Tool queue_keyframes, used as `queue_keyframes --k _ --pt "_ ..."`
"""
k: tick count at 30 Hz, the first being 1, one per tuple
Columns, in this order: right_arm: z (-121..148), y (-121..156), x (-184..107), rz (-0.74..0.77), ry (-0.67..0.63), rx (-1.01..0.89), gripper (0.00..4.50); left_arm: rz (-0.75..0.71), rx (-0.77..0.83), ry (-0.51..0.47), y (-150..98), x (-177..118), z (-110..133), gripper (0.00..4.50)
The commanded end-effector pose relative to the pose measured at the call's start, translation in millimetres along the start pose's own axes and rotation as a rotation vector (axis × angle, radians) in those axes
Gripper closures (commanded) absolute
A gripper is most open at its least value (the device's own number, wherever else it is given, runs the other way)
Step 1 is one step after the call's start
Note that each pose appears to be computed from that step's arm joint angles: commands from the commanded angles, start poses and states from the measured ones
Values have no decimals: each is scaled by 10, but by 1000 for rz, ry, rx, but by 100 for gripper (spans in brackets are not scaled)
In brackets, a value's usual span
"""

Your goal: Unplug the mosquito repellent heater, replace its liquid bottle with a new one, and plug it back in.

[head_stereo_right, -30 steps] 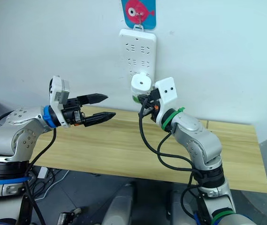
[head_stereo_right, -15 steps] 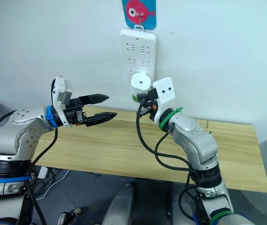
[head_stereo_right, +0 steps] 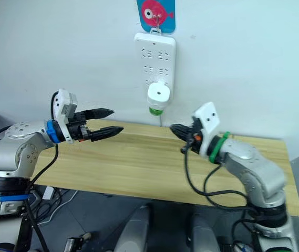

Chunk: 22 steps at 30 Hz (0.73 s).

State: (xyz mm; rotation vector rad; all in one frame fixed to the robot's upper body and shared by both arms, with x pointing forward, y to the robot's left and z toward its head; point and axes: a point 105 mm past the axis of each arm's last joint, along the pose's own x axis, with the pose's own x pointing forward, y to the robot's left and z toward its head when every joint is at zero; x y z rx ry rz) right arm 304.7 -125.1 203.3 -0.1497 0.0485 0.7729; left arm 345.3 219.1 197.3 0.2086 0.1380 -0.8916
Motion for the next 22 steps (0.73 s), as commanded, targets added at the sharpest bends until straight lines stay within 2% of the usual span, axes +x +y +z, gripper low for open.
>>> queue_keyframes --k 1,4,9,12,22 --pt "40 -540 -412 -163 2 -50 291 101 91 73 252 -229 -13 0" --pt "-87 -984 -847 -303 76 -100 180 196 102 121 479 -414 -141 0" --pt "-288 -1268 -1305 -383 167 -142 2 284 95 161 684 -643 -293 0" --pt "-355 -1355 -1425 -420 178 -130 2 296 99 169 728 -669 -326 0" --pt "-389 -1348 -1366 -429 157 -104 2 271 123 146 745 -540 -244 0"
